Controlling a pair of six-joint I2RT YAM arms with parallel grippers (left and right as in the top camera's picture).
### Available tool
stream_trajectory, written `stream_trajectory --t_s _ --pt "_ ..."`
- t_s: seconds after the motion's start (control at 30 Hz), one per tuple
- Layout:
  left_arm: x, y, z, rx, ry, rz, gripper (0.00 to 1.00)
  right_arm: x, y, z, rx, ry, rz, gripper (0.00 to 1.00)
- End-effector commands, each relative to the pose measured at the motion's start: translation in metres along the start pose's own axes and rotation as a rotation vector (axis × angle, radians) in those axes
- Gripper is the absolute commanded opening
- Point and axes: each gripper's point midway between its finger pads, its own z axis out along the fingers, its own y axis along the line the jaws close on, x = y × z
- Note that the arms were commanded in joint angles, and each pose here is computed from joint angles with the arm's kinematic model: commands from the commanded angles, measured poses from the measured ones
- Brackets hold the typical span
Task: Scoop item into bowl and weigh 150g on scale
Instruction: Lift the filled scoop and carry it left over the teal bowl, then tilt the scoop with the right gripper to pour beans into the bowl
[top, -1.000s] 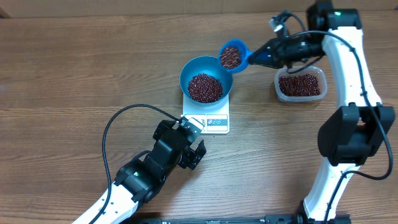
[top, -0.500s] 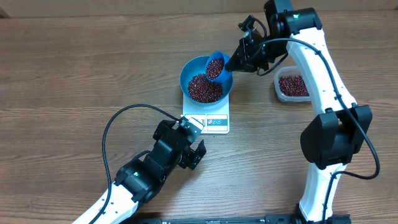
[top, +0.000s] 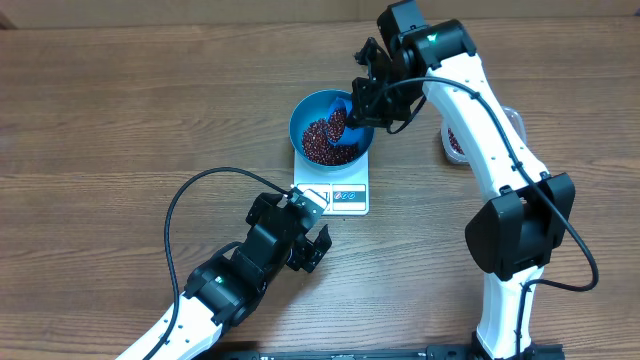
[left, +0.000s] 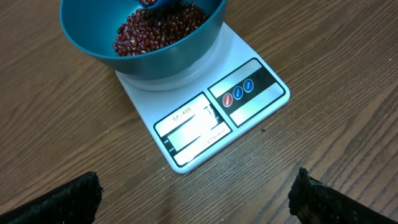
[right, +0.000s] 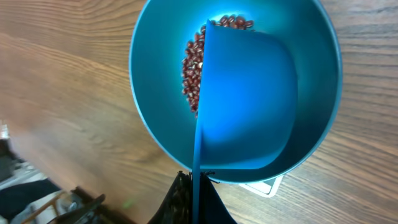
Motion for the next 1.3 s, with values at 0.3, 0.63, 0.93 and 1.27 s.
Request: stream_trajectory --t_s 0.3,0.63,0.93,1.27 --pt "0.001 0.003 -0.001 -0.014 -0.002 0.007 1.0 -0.016 0.023 -0.017 0.247 -0.188 -0.154 0.04" --pt "0.001 0.003 -0.001 -0.014 -0.002 0.007 1.0 -0.02 0.013 -0.02 0.349 -0.22 -0.162 0.04" --pt "0.001 0.003 -0.001 -0.014 -0.002 0.007 1.0 -0.019 0.015 -0.019 0.37 -0.224 -0.174 0.04" --pt "0.001 0.003 -0.001 -0.014 -0.002 0.007 1.0 -0.015 0.013 -0.019 0.404 -0.215 -0.181 0.04"
